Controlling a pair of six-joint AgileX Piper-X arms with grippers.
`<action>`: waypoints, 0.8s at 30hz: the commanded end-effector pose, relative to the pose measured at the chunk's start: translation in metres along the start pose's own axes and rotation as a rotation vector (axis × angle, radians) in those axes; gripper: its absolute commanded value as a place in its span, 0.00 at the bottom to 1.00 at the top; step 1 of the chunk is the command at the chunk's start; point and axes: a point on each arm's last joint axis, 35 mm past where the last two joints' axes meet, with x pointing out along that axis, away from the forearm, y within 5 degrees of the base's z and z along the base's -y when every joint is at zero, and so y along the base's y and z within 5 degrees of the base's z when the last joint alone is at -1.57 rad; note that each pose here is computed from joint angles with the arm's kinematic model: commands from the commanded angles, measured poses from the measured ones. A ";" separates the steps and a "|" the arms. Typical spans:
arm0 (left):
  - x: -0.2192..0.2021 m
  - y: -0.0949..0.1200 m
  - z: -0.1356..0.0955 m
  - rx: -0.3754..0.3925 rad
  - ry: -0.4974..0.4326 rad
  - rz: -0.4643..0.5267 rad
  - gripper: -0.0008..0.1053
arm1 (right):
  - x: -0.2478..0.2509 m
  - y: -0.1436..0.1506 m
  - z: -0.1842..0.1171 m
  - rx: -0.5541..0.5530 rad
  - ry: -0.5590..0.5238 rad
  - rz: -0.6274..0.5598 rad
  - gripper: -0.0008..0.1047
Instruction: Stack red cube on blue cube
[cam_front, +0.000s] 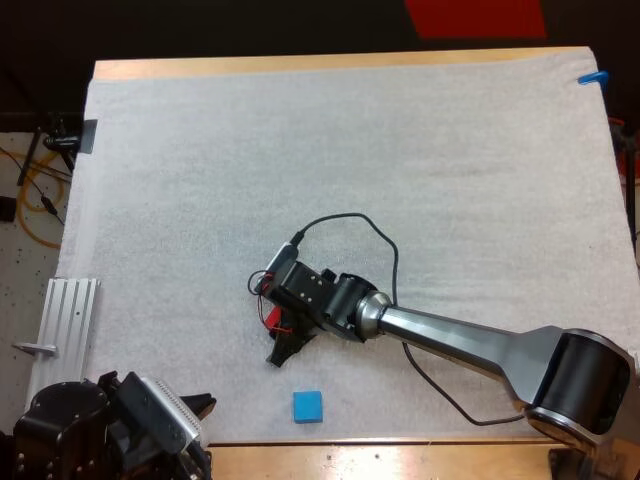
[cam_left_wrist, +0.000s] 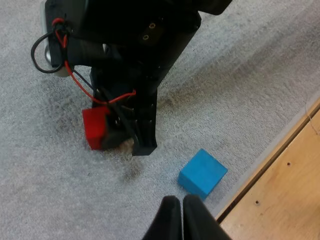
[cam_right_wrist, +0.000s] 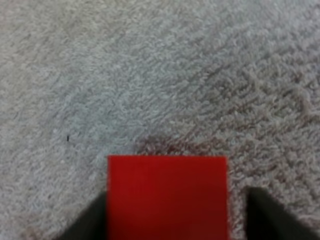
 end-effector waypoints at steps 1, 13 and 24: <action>-0.002 -0.001 -0.001 0.004 0.001 -0.010 0.01 | -0.003 -0.001 0.006 0.007 -0.023 -0.007 0.31; -0.002 -0.001 -0.001 0.004 0.001 -0.010 0.01 | -0.079 -0.004 0.029 -0.001 -0.167 -0.044 0.29; -0.002 -0.001 -0.001 0.013 0.001 -0.010 0.01 | -0.175 0.000 0.025 -0.084 -0.221 -0.102 0.29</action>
